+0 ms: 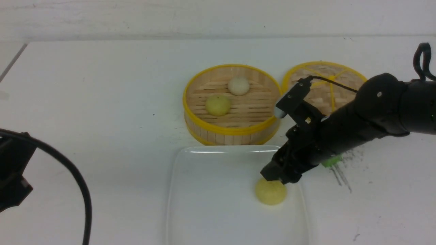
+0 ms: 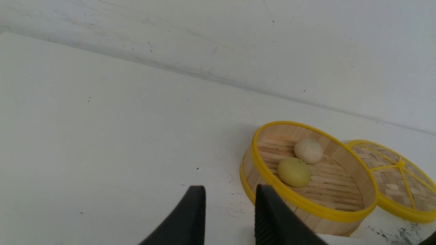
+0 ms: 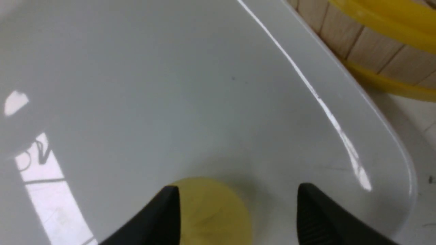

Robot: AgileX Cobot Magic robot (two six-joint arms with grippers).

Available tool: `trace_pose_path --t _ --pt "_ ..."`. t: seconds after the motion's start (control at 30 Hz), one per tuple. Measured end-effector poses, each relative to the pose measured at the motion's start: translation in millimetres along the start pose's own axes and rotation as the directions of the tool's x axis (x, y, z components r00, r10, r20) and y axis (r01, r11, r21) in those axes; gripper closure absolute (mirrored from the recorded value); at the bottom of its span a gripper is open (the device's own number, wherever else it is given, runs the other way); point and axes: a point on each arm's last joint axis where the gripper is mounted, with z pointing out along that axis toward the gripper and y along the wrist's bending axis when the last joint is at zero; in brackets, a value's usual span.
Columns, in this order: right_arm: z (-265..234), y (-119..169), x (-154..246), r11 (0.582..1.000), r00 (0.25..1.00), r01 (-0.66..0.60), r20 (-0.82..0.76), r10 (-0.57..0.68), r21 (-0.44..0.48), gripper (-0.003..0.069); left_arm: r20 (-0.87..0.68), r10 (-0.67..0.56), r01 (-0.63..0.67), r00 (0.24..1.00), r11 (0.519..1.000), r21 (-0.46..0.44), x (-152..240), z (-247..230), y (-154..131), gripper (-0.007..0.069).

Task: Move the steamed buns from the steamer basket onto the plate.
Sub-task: Use the right arm to grab the steamed stuffed bun that is closest to it

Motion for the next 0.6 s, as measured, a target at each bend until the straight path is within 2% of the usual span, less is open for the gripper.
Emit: trace_pose_path --t 0.17,0.33,0.5,0.6 --pt "-30.2 2.4 -34.9 0.999 0.991 0.042 0.124 -0.046 0.032 0.0206 -0.005 0.0 0.0 1.0 1.0 0.0 0.5 0.0 0.0 0.0385" --pt "-80.1 5.0 -90.3 0.994 0.963 0.109 0.246 -0.108 0.01 0.0303 -0.005 0.0 0.0 1.0 1.0 0.0 0.5 0.0 0.0 0.0385" --pt "-105.4 -8.3 -125.5 0.992 0.953 0.117 0.274 -0.127 0.052 0.0343 -0.005 0.0 0.0 1.0 1.0 0.0 0.5 0.0 0.0 0.0385" --pt "-97.7 -21.7 -136.5 0.992 0.964 0.102 0.241 -0.117 0.071 0.0344 -0.005 0.0 0.0 1.0 1.0 0.0 0.5 0.0 0.0 0.0385"
